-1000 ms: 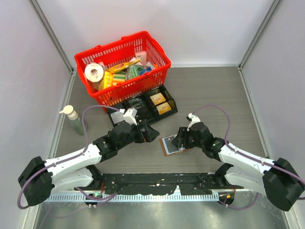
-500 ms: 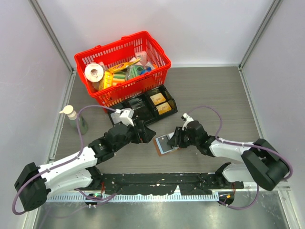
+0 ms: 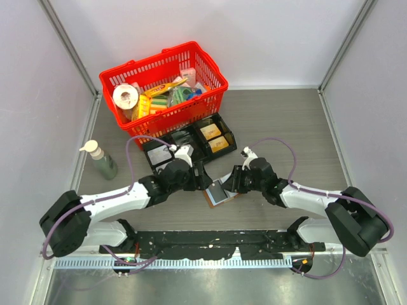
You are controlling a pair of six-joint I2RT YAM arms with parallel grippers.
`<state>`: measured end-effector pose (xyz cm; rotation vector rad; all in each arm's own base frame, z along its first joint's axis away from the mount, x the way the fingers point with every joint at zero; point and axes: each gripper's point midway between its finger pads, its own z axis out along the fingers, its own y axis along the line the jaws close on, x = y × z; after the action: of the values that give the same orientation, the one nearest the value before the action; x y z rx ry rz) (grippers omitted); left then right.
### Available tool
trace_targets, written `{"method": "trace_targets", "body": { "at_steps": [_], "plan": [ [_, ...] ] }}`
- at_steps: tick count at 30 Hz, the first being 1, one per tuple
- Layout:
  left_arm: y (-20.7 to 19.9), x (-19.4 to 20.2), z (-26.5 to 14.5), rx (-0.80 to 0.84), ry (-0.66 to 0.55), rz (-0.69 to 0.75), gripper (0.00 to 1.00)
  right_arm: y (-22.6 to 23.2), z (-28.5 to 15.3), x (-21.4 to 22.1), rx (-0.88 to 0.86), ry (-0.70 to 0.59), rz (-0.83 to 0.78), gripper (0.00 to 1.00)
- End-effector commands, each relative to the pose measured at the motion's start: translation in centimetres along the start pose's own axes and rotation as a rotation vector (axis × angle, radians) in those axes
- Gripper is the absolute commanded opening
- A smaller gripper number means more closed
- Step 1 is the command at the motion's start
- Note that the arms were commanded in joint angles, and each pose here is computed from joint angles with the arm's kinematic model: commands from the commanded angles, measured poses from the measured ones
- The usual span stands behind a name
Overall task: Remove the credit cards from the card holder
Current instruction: Remove the credit card from the card holder.
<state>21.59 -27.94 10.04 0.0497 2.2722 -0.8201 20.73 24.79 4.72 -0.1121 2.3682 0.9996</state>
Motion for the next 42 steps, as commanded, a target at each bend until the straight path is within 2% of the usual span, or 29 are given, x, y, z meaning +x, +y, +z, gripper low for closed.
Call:
{"method": "trace_targets", "body": {
  "at_steps": [1, 4, 8, 11, 18, 25, 36, 42],
  "plan": [
    [-2.5, -0.4, 1.1, 0.04, 0.017, -0.015, 0.69, 1.7, -0.7, -1.7, -0.051, -0.059, 0.004, 0.37],
    [-3.1, 0.2, 1.9, 0.037, 0.041, -0.006, 0.58, 1.5, -0.8, -1.2, -0.058, -0.055, 0.014, 0.34],
    [-3.0, 1.0, 2.9, 0.019, 0.076, -0.018, 0.5, 0.9, -0.5, -0.3, -0.057, -0.028, 0.023, 0.32],
    [-2.3, 2.1, 3.4, -0.012, 0.112, -0.025, 0.48, 0.6, -0.4, 0.0, -0.061, -0.023, 0.038, 0.3],
    [-0.3, 4.9, 4.3, -0.084, 0.191, -0.022, 0.36, -0.5, -0.3, 1.3, -0.054, 0.009, 0.054, 0.29],
    [1.8, 6.9, 4.7, -0.171, 0.258, -0.029, 0.18, -0.3, -0.3, 2.1, -0.091, 0.032, 0.061, 0.27],
    [3.9, 8.3, 4.5, -0.268, 0.302, -0.018, 0.11, 0.5, -0.6, 1.5, -0.139, 0.012, 0.06, 0.21],
    [4.2, 8.4, 4.5, -0.285, 0.31, -0.01, 0.05, 0.3, -1.2, 1.4, -0.169, -0.004, 0.072, 0.12]
  ]
}}
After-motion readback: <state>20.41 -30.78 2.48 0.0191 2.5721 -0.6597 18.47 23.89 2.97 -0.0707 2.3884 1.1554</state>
